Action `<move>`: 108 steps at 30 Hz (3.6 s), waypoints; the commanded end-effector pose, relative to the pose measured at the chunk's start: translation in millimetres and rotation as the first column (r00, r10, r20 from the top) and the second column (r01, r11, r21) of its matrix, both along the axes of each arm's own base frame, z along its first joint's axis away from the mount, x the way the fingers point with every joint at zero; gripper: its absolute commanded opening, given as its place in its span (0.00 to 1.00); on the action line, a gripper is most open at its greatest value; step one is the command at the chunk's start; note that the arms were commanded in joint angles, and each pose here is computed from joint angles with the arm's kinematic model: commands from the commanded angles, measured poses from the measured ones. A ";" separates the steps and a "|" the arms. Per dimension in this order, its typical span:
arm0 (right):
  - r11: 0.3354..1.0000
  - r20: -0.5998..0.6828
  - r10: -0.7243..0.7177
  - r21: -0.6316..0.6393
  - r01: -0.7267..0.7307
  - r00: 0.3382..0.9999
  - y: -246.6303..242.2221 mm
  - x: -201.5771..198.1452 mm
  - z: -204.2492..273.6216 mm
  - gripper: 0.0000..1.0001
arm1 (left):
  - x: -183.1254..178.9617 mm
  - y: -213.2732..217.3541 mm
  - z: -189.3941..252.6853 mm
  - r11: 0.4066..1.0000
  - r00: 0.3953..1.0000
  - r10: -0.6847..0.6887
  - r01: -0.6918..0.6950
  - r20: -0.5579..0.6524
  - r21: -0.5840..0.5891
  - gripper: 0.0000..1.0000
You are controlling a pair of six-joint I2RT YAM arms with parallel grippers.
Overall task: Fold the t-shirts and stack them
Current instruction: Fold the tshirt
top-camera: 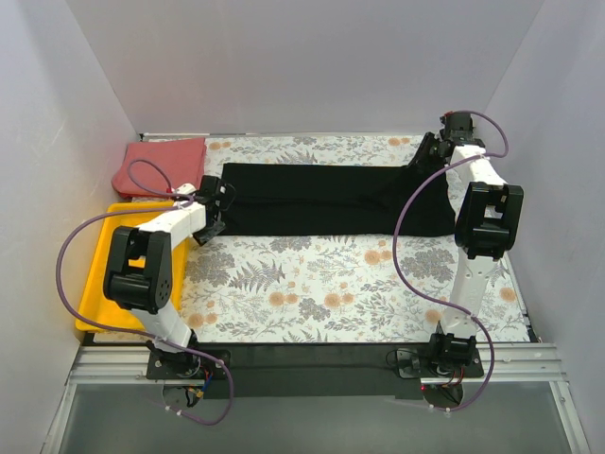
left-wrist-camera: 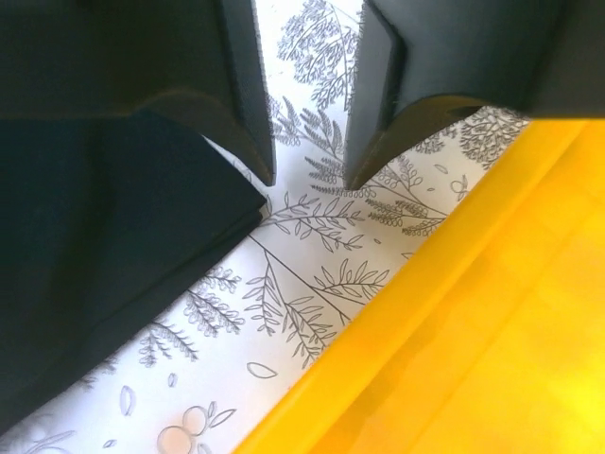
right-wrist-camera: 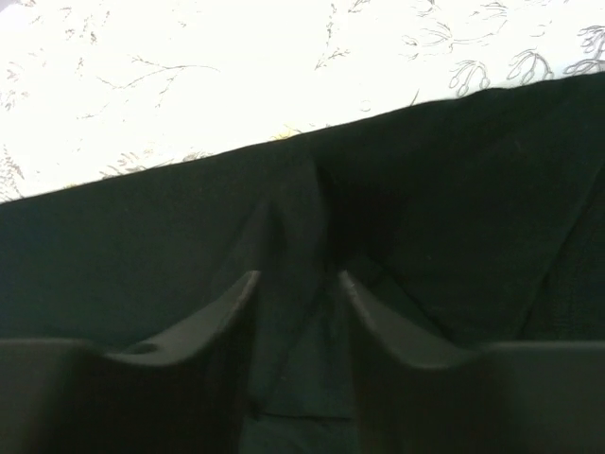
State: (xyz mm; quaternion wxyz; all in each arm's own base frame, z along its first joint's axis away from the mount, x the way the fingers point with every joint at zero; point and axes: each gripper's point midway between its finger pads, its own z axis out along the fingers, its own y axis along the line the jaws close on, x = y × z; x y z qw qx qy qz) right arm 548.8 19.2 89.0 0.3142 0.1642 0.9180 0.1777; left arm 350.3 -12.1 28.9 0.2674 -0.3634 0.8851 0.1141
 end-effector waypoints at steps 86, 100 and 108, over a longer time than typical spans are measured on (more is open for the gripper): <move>0.865 0.116 0.440 0.210 -0.455 0.890 143.8 -123.2 -27.4 0.39 | -2.8 -124.9 41.8 0.798 0.772 -0.595 0.601 0.223 0.049 0.71; 0.864 0.029 0.485 0.138 -0.485 0.874 147.1 -154.3 -64.8 0.09 | 9.0 -131.5 41.7 0.794 0.767 -0.600 0.606 0.227 0.052 0.70; 0.842 0.033 0.536 0.048 -0.537 0.843 157.8 -152.5 -53.6 0.20 | 11.5 -130.0 43.7 0.799 0.770 -0.595 0.599 0.230 0.064 0.71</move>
